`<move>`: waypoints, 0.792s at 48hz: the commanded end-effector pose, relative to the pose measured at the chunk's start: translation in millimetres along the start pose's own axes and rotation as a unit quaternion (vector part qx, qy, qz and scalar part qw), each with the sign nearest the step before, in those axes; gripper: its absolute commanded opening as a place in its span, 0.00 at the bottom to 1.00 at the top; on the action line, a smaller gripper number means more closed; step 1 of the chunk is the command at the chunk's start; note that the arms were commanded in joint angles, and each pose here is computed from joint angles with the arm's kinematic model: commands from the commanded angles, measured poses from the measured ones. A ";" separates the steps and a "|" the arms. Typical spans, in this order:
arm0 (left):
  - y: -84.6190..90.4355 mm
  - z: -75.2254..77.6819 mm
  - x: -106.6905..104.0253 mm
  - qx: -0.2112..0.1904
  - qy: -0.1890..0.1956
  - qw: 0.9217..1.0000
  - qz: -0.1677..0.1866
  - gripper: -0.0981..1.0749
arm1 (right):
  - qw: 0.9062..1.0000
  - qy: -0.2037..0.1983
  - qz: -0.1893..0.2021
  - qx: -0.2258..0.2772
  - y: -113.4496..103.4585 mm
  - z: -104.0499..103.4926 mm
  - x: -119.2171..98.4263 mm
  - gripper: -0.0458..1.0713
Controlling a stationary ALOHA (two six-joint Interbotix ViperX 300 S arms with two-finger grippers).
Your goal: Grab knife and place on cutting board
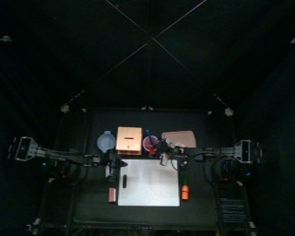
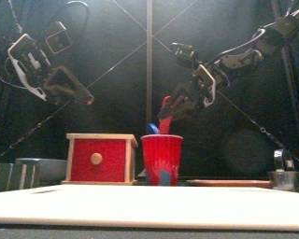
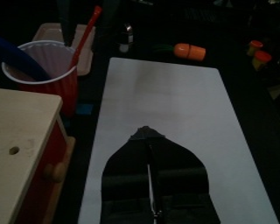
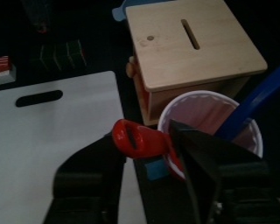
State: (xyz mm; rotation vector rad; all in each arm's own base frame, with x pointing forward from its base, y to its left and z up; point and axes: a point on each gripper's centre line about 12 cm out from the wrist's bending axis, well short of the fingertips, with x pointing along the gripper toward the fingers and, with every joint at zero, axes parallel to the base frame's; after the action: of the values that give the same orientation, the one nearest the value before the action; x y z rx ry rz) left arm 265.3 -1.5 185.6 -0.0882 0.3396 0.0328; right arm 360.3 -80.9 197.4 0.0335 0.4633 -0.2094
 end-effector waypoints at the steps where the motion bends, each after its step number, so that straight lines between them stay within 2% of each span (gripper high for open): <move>1: -1.2 8.7 2.4 0.000 -0.014 1.000 -0.001 0.19 | 1.000 -0.025 -0.004 0.002 -3.2 17.3 -4.3 0.64; 9: 0.0 8.9 2.4 -0.001 -0.015 1.000 0.001 0.19 | 1.000 -0.031 -0.004 -0.001 -3.2 21.6 -5.7 0.45; 16: 0.1 8.3 2.2 -0.002 -0.014 1.000 0.001 0.19 | 0.999 -0.041 -0.004 -0.007 -3.6 28.8 -7.7 0.34; 26: 0.0 8.9 2.4 -0.002 -0.015 1.000 0.001 0.19 | 0.998 -0.067 -0.007 -0.013 -6.4 45.4 -17.8 0.32; 38: 0.0 8.9 2.4 -0.002 -0.015 1.000 0.001 0.19 | 0.992 -0.122 -0.009 -0.014 -6.7 71.7 -54.3 0.32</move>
State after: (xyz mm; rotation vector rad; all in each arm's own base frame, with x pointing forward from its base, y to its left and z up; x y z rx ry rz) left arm 265.4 -1.1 185.2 -0.0899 0.3410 0.0346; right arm 351.8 -84.4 256.6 -0.0155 0.3068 -0.2174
